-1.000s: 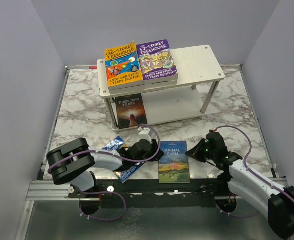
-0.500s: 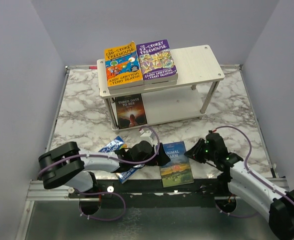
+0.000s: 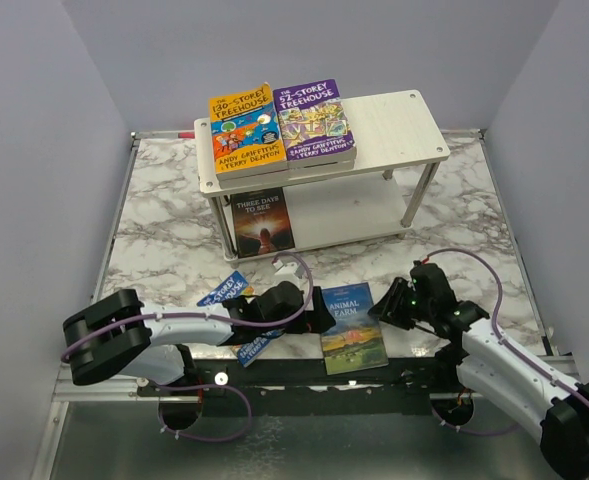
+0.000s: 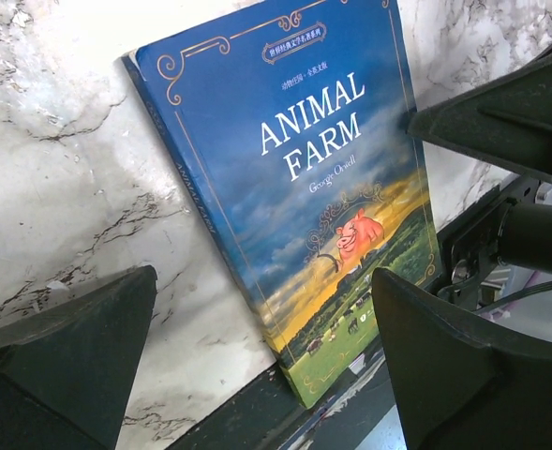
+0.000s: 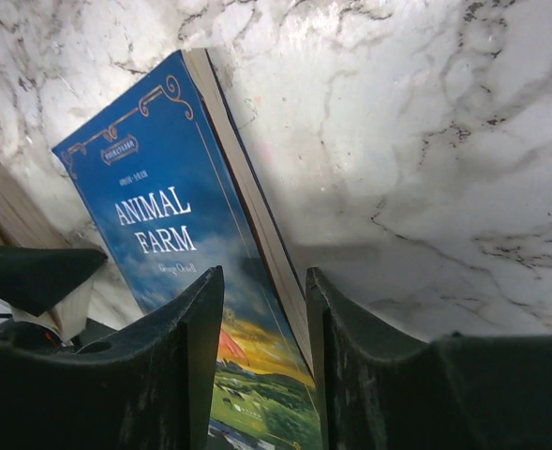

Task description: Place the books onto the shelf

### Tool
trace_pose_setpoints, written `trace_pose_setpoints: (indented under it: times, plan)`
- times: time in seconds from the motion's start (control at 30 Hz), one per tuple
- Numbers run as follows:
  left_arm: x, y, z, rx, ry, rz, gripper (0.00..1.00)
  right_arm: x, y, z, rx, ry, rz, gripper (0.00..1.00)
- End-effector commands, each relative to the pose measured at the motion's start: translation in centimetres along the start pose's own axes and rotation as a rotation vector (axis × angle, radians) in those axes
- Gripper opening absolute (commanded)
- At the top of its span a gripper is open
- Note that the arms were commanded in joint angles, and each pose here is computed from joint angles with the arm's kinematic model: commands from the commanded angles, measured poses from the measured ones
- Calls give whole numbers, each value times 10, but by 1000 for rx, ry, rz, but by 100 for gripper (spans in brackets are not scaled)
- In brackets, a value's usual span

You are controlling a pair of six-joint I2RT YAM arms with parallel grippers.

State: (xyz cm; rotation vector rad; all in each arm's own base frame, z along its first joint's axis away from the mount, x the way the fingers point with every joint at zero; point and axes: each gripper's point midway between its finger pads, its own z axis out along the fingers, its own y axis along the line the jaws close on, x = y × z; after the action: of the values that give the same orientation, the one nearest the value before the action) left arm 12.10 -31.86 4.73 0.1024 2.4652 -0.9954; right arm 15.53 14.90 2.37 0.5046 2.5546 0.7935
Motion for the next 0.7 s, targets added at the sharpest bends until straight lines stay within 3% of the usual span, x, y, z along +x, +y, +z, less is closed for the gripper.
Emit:
trace_pose_setpoints:
  times: [0.0,0.33,0.53,0.67]
  plan:
    - [35,36,0,-128,142,6,99,12,-17,-10,102,59,-44,46]
    - [50,47,12,-178,219,10,99,38,-16,1,58,174,-23,45]
    - [56,55,15,-198,231,15,99,50,-11,9,7,219,12,39]
    - [55,40,19,-125,232,15,99,57,-8,14,-32,232,51,32]
